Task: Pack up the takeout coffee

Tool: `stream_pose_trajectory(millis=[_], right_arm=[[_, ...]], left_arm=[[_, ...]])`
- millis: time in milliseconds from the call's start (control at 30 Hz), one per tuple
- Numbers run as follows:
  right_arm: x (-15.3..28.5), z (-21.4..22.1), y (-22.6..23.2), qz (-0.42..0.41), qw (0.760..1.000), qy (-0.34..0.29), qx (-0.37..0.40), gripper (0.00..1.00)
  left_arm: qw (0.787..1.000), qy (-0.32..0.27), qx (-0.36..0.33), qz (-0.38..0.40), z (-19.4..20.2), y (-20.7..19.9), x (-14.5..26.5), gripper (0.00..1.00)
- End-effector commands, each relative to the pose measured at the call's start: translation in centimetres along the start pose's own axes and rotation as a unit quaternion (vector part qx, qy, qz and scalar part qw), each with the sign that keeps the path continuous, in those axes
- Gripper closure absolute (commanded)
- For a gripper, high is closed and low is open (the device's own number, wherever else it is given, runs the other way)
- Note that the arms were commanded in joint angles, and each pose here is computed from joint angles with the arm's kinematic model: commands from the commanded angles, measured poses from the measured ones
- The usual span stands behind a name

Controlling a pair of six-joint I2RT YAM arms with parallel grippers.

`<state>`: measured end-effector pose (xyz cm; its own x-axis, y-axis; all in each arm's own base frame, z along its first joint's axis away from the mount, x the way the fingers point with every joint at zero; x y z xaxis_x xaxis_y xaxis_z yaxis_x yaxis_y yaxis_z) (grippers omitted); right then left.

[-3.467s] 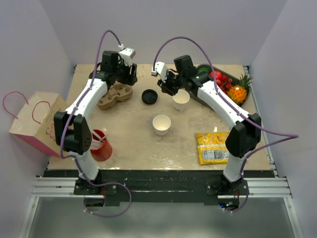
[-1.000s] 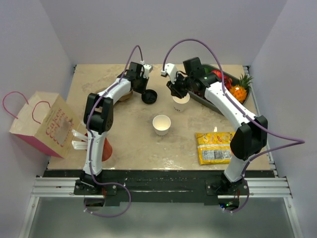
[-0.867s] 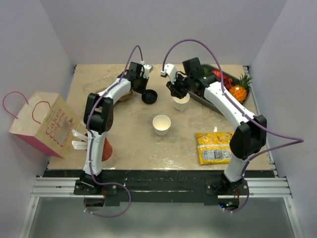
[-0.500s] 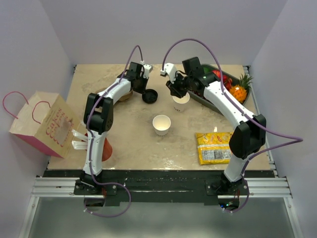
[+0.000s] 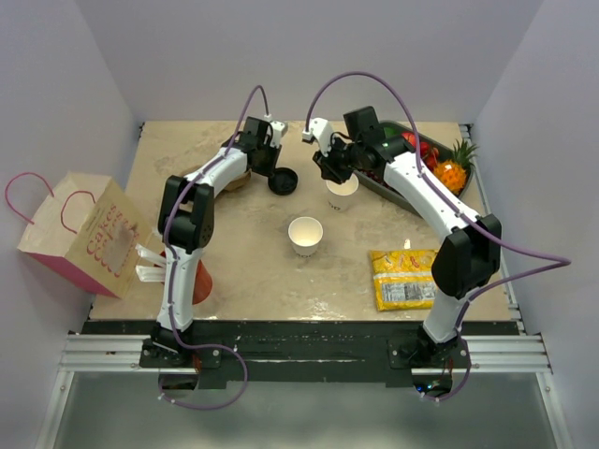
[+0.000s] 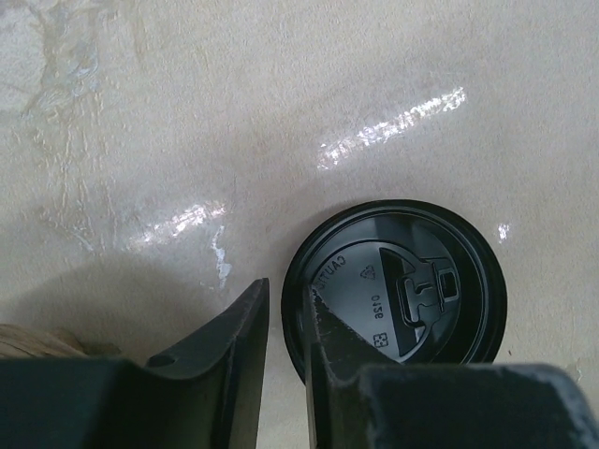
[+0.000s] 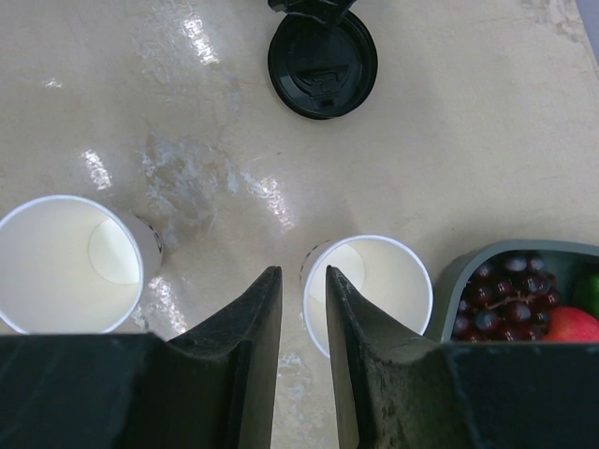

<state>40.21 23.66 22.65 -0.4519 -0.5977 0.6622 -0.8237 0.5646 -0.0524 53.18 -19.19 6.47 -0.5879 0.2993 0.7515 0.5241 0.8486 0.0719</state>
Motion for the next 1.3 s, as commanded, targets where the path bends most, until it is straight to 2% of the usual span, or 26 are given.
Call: stream_pose_trajectory(millis=[0,300,800,1267], right_arm=[[0.4,-2.0,-0.1,-0.004,1.0,-0.03,0.005,0.71],[0.3,-2.3,0.0,-0.006,0.999,-0.033,0.006,0.71],[0.1,-2.2,-0.1,-0.008,0.999,-0.032,0.003,0.71],[0.1,-2.1,0.0,-0.008,0.999,-0.031,0.002,0.71]], left_arm=[[0.999,-0.032,0.005,-0.013,-2.4,0.3,2.0,0.75],[0.998,-0.039,0.005,-0.038,-3.2,1.0,2.7,0.76],[0.998,-0.05,0.008,-0.028,-3.9,0.4,3.5,0.78],[0.999,-0.027,0.0,-0.038,-2.3,0.7,2.7,0.78]])
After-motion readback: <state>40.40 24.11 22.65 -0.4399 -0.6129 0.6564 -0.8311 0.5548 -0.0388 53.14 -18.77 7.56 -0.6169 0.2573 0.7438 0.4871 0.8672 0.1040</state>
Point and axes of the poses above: each gripper's point midway between its finger pads, its own x axis back along the fingers, its own y axis along the line the jaws close on, z = x × y, the point moved 2 cm from there along x, back along the fingers, and after that the axes turned 10 degrees about -x, right-handed, at the moved point
